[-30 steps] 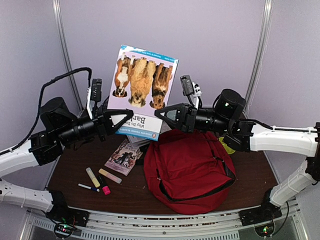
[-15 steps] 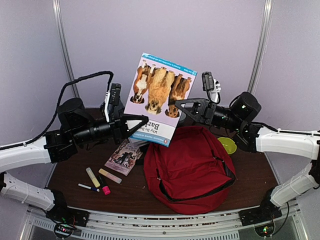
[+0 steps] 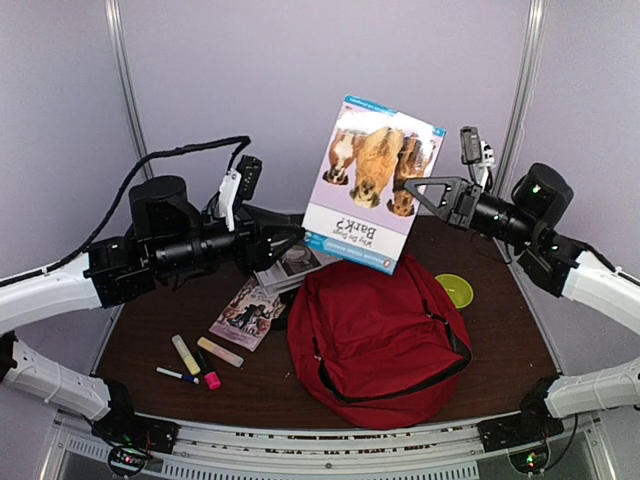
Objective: Pack the student bag
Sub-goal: Pass from the left arm to the right, then pick up the largest pocket of the bag from the student bag.
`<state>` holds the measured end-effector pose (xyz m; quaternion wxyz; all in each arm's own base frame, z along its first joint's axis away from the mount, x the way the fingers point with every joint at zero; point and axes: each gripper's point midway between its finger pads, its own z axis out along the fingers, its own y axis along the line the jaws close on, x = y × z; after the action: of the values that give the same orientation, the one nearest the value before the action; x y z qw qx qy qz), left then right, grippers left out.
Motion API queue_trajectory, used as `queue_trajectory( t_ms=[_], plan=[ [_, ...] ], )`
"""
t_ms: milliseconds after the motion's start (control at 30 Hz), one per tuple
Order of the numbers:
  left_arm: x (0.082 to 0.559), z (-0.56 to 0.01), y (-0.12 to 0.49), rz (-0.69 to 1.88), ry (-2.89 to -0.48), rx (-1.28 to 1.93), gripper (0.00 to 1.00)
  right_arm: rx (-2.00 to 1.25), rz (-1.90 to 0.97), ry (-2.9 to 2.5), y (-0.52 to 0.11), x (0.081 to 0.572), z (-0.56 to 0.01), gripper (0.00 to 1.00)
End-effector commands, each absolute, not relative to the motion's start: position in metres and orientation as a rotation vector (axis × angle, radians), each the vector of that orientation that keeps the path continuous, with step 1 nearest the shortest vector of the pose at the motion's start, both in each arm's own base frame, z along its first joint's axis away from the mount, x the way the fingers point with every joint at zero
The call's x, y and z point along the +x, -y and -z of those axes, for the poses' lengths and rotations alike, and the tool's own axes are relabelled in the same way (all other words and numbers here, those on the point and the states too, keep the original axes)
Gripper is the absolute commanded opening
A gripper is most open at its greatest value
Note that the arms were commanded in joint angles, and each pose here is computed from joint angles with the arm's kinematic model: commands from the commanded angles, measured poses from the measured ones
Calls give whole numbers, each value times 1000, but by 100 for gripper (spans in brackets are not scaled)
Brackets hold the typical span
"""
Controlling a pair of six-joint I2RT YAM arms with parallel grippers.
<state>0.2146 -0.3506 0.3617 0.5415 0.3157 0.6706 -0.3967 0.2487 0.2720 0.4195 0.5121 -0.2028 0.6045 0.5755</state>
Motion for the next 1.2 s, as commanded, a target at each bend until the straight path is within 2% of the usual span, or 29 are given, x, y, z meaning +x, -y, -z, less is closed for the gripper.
queue_trajectory(
  t_ms=[0, 67, 133, 267, 367, 567, 667, 700, 733, 767, 900, 1033, 1100, 1167],
  plan=[
    [235, -289, 353, 557, -1856, 922, 45, -204, -890, -1831, -180, 306, -363, 0],
    [215, -270, 389, 595, -1826, 1113, 45, -108, -813, -1870, -149, 312, -349, 0],
    [190, -252, 426, 650, -1748, 1311, 50, -45, -758, -1861, -132, 312, -345, 0],
    [156, -208, 488, 738, -1658, 1605, 63, 3, -706, -1856, -120, 311, -341, 0],
    [137, -181, 523, 769, -1609, 1770, 68, -7, -705, -1876, -122, 310, -338, 0],
    [106, -139, 548, 590, -1509, 2040, 72, -5, -663, -1880, -116, 309, -332, 0],
    [102, -133, 547, 591, -1520, 2074, 75, -17, -668, -1888, -118, 309, -330, 0],
    [98, -135, 546, 610, -1497, 2094, 86, -19, -672, -1890, -119, 309, -330, 0],
    [93, -138, 544, 635, -1466, 2120, 94, -22, -674, -1891, -119, 309, -330, 0],
    [88, -141, 542, 656, -1436, 2145, 97, -24, -677, -1892, -120, 310, -329, 0],
    [82, -145, 538, 644, -1387, 2185, 98, -33, -691, -1896, -122, 307, -329, 0],
    [117, -120, 547, 380, -1481, 2124, 95, -30, -689, -1891, -120, 303, -330, 0],
    [137, -110, 546, 241, -1519, 2074, 90, -33, -693, -1887, -120, 301, -331, 0],
    [149, -109, 544, 167, -1552, 2028, 79, -41, -700, -1891, -121, 298, -332, 0]
  ],
)
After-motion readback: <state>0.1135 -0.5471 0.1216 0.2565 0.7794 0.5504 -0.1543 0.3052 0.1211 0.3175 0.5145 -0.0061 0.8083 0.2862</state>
